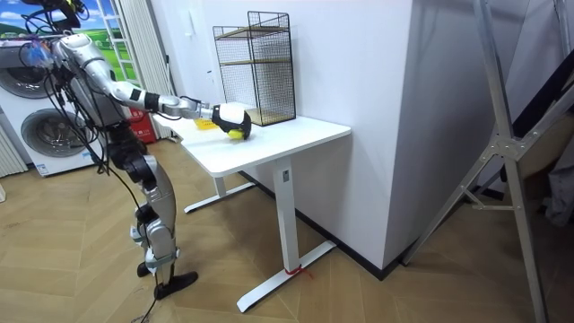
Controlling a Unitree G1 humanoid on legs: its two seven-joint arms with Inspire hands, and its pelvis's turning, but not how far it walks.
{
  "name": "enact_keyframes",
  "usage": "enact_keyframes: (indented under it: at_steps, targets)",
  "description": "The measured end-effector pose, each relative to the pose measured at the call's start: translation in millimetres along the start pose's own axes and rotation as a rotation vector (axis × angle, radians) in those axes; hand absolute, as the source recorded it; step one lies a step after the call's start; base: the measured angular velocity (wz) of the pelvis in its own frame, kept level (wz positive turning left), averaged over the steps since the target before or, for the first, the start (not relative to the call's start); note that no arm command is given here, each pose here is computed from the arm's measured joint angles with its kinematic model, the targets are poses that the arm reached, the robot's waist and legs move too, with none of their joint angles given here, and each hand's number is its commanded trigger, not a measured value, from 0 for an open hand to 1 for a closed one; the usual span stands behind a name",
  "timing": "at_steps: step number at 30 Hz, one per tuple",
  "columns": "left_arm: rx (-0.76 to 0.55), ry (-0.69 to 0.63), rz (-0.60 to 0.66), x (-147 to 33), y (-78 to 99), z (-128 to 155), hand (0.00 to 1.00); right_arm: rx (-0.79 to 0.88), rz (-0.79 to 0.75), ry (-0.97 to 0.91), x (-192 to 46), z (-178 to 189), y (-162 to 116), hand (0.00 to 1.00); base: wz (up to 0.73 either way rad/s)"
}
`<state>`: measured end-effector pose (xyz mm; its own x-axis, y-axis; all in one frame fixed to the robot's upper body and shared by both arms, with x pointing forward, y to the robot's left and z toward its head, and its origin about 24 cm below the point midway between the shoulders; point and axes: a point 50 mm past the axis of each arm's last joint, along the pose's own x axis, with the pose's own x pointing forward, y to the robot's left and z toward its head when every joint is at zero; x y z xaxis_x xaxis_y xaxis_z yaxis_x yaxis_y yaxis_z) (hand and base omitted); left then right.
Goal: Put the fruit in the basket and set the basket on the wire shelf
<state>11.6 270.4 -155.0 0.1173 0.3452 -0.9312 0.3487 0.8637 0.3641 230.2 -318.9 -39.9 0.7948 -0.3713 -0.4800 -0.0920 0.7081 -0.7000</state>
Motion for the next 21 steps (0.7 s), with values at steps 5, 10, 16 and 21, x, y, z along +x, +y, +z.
enact_keyframes:
  at_steps: [5,10,16,21]
  targets:
    - [0.003,-0.004,0.009,0.4,3.4,2.0,0.00,-0.003,0.008,0.008,-0.1,-1.1,2.3,1.00,0.00]
    - [0.004,-0.005,0.010,0.4,3.6,2.2,0.00,-0.002,0.012,0.015,-0.2,-2.2,3.2,1.00,0.00]
    - [0.023,-0.010,0.006,0.4,2.8,3.3,0.00,0.008,0.012,0.017,-0.3,-2.7,3.7,1.00,0.00]
    - [0.015,-0.019,0.001,0.4,2.5,4.4,0.00,0.106,0.006,0.006,-0.4,3.3,1.7,1.00,-0.04]
